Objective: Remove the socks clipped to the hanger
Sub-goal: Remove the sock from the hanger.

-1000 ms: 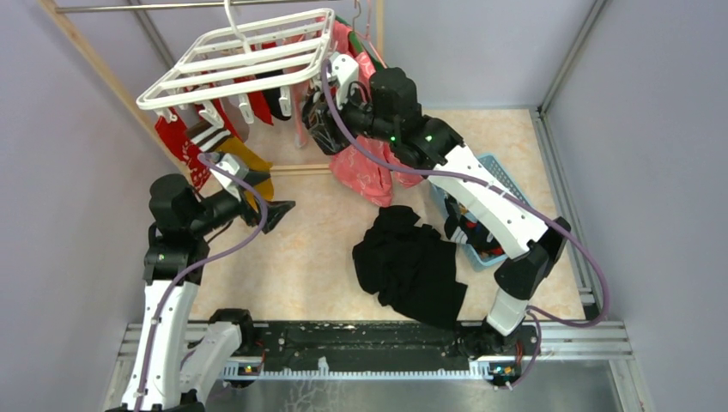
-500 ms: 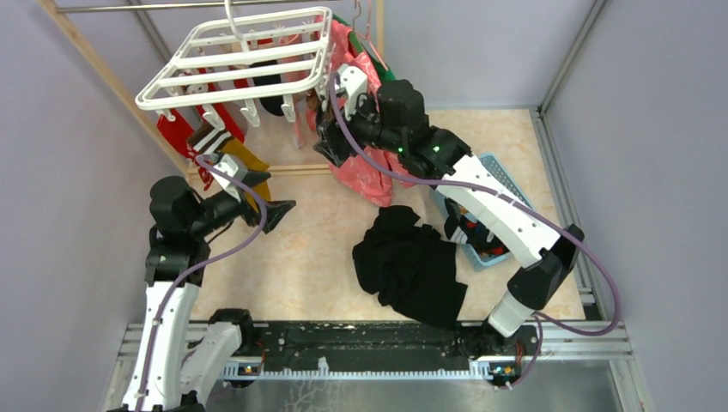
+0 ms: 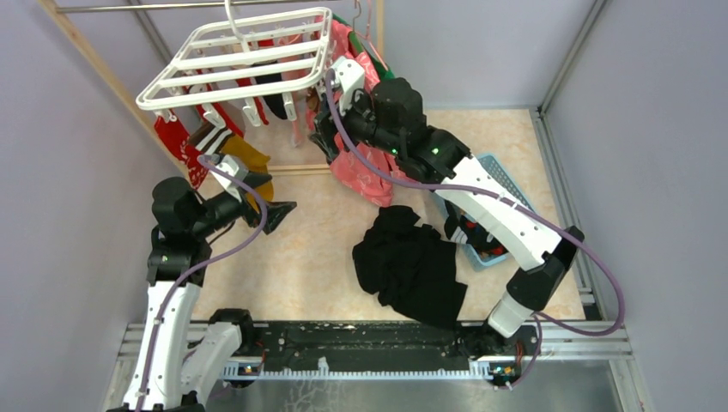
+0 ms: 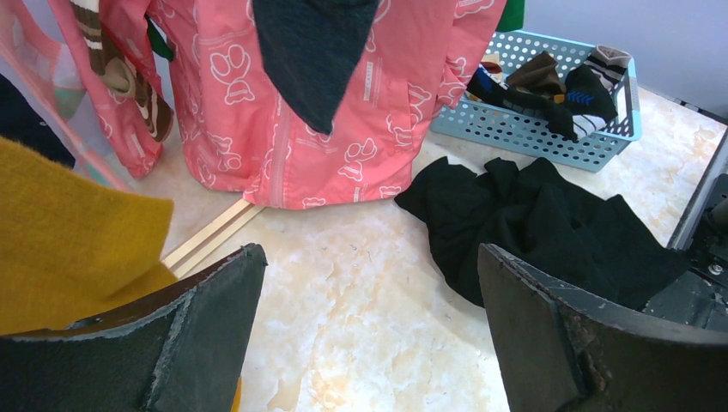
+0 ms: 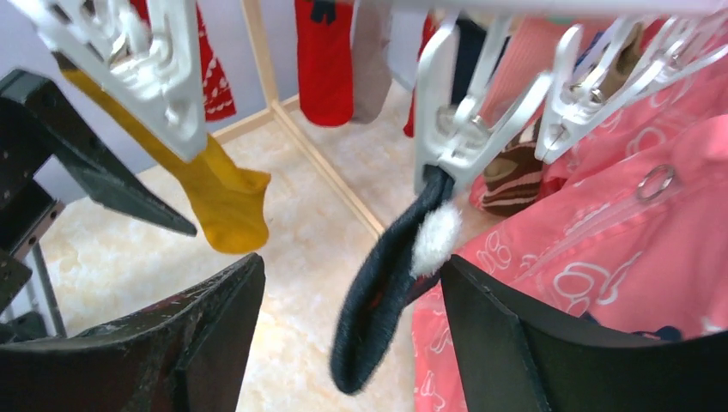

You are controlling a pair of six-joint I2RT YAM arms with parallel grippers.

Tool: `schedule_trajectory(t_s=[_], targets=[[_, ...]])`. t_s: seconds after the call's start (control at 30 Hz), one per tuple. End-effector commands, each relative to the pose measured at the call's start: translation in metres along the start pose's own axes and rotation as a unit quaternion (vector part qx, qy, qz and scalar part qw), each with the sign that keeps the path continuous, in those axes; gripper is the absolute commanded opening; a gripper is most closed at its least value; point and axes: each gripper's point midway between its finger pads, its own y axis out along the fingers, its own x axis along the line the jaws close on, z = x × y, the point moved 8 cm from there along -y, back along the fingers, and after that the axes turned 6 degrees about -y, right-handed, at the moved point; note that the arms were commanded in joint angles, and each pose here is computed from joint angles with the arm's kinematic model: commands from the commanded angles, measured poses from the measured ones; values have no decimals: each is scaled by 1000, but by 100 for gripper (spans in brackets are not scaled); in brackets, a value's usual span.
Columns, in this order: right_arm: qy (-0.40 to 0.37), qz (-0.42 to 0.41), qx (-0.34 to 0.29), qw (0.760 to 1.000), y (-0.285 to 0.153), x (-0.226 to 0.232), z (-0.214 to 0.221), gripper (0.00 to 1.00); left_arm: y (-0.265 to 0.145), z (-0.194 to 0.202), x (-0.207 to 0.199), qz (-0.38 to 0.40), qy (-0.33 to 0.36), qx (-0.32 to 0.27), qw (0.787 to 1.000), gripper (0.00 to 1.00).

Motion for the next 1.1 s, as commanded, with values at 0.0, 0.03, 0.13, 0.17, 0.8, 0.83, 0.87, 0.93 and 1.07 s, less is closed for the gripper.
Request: schedule_trajectory(t_s=[0.0, 0.03, 0.13, 0.17, 0.8, 0.83, 0.87, 0.93, 1.07], targets=[[-13, 51, -42, 998, -1, -11, -32, 71, -1, -3, -2, 5, 11, -12, 1000, 99], [-14, 53, -41, 998, 0, -11, -33, 67, -1, -3, -2, 5, 12, -12, 1000, 99], [-20, 47, -41, 998, 1, -11, -34, 48, -1, -3, -2, 4, 14, -12, 1000, 99], [-22, 46, -39, 998, 1, -11, -33, 43, -1, -3, -2, 5, 15, -13, 1000, 99], [-28, -164, -72, 983, -27, 24, -26, 0, 22, -63, -1, 71, 24, -98, 992, 93], [-27, -172, -73, 982, -28, 25, -25, 0, 23, -66, -1, 77, 21, -102, 992, 93], [-24, -181, -76, 980, -30, 25, -25, 0, 25, -68, -1, 84, 19, -107, 991, 93], [-15, -198, -80, 977, -33, 26, -25, 0, 29, -69, -3, 105, 20, -111, 988, 93], [15, -233, -91, 968, -36, 25, -24, 0, 36, -71, -7, 139, 45, -119, 982, 96]])
